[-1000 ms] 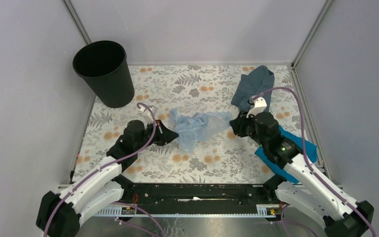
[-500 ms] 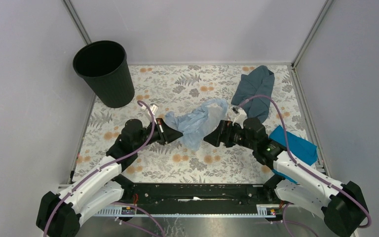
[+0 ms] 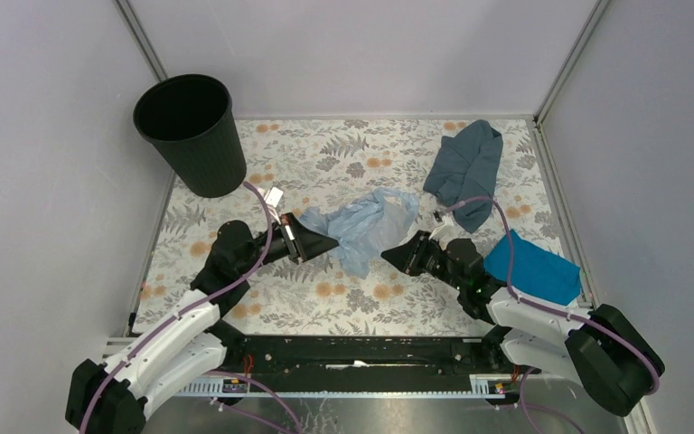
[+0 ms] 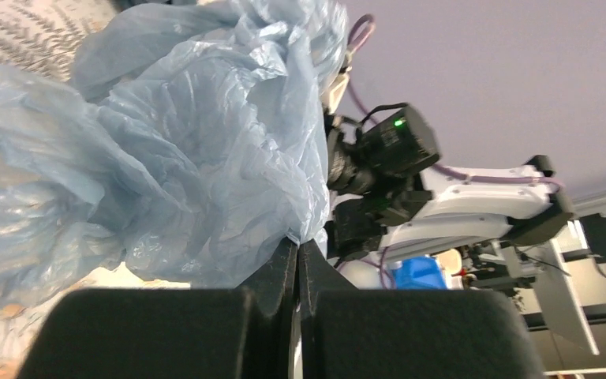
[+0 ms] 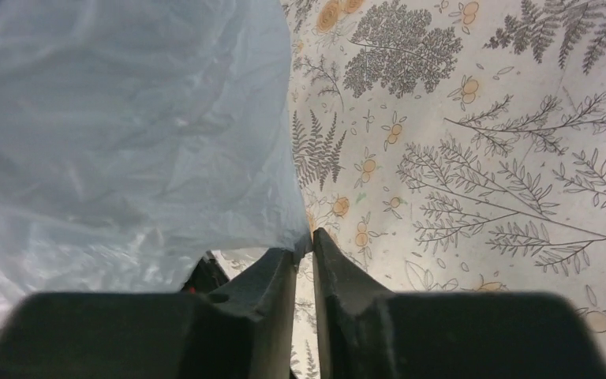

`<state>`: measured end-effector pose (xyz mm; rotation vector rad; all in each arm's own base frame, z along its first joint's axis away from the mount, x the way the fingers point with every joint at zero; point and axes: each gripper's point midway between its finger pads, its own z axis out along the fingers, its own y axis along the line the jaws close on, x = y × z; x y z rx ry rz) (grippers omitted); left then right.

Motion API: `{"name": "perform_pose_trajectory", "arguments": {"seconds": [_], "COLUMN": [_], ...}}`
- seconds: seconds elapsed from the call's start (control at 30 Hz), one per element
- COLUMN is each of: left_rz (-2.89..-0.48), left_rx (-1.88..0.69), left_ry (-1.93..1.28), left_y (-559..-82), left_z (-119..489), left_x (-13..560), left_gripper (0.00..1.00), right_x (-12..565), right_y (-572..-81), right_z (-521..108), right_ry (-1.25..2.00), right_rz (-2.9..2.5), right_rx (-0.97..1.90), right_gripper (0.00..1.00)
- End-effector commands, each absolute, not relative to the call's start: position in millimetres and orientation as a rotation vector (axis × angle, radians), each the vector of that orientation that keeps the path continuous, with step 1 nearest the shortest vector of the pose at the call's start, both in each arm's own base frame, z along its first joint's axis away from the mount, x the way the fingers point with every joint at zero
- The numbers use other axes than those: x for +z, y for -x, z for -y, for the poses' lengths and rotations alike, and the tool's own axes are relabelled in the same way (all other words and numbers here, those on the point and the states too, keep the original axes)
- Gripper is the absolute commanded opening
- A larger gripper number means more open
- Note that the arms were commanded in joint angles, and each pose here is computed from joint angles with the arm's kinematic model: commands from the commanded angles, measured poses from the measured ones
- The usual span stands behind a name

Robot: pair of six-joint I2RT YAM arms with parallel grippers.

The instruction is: Put the trash bags into the trash bin

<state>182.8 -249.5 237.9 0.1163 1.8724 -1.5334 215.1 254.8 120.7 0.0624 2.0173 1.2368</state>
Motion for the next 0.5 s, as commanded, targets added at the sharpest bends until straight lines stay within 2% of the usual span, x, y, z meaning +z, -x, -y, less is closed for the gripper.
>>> {"name": "perform_pose_trajectory", "arguments": {"seconds": [0.0,0.03,0.07,0.17,0.27,0.37,0.47], "left_rz": [-1.713,-1.704,-1.678,-1.620,-1.596,-1.576,-1.553], "left_rx": [-1.674,-1.727,-1.777,-1.901,-1.964,-2.004,-2.031], "left_ry": [-0.164,-0.148,-0.147,-0.169,-0.226,-0.283,-0.342], "left_y": [-173.0,-170.1,-166.5,-154.9,-143.5,-130.6,-117.9], "left_z": [251.6,252.9,253.6,254.8,255.3,253.1,250.0], "left_x": [281.9,286.5,293.3,310.3,319.5,325.5,331.4], "left_gripper": [0.00,0.00,0.00,0.00,0.00,0.00,0.00], "right_x": [158.8,159.8,160.1,152.6,150.7,161.0,170.7], "right_y": [-220.4,-222.5,-225.9,-250.3,-287.5,-317.5,-339.7], "right_z": [-258.7,-259.1,-258.7,-245.0,-217.6,-220.2,-246.2], "right_ry": [0.078,0.111,0.119,0.043,-0.173,-0.228,-0.136], "right_rz": [-1.775,-1.758,-1.747,-1.713,-1.631,-1.569,-1.537], "right_rx": [1.263,1.239,1.218,1.076,0.930,0.944,1.079], "right_gripper": [0.08,0.01,0.00,0.00,0.00,0.00,0.00]}}
